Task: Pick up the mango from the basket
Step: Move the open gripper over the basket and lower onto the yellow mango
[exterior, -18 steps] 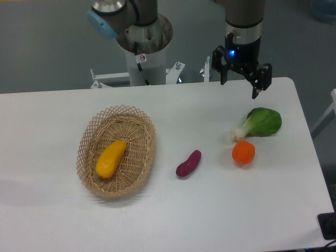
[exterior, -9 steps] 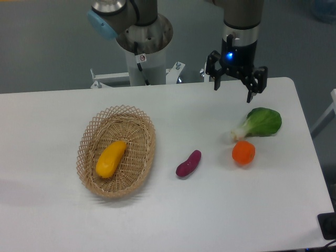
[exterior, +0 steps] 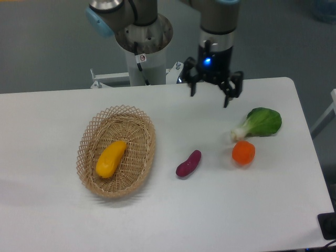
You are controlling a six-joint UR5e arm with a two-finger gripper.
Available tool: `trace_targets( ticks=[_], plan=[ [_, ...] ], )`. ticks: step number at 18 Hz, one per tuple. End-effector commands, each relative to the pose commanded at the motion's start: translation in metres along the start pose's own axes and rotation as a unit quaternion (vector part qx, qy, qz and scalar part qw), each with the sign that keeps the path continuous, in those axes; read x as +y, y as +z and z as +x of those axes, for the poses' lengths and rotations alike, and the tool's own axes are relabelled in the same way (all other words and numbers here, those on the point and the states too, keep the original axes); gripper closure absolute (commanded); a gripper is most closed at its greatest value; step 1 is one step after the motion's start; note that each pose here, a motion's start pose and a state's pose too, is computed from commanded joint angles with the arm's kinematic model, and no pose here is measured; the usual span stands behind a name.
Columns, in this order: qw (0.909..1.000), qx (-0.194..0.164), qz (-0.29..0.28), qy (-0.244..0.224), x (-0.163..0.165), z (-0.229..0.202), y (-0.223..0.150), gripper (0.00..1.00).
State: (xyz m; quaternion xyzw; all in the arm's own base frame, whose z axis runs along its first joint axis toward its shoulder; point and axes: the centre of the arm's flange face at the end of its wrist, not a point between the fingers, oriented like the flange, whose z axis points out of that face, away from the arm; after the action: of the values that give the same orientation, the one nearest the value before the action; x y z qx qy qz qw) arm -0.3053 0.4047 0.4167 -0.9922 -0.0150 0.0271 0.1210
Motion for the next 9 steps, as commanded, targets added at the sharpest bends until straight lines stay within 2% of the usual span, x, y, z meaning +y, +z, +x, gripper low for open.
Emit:
trace_targets(
  ticks=[5, 9],
  plan=[
    [0.9978, 0.054, -0.033, -0.017, -0.039, 0.065, 0.062, 0.00],
    [0.9977, 0.054, -0.023, -0.035, -0.081, 0.110, 0.114, 0.00]
  ],
)
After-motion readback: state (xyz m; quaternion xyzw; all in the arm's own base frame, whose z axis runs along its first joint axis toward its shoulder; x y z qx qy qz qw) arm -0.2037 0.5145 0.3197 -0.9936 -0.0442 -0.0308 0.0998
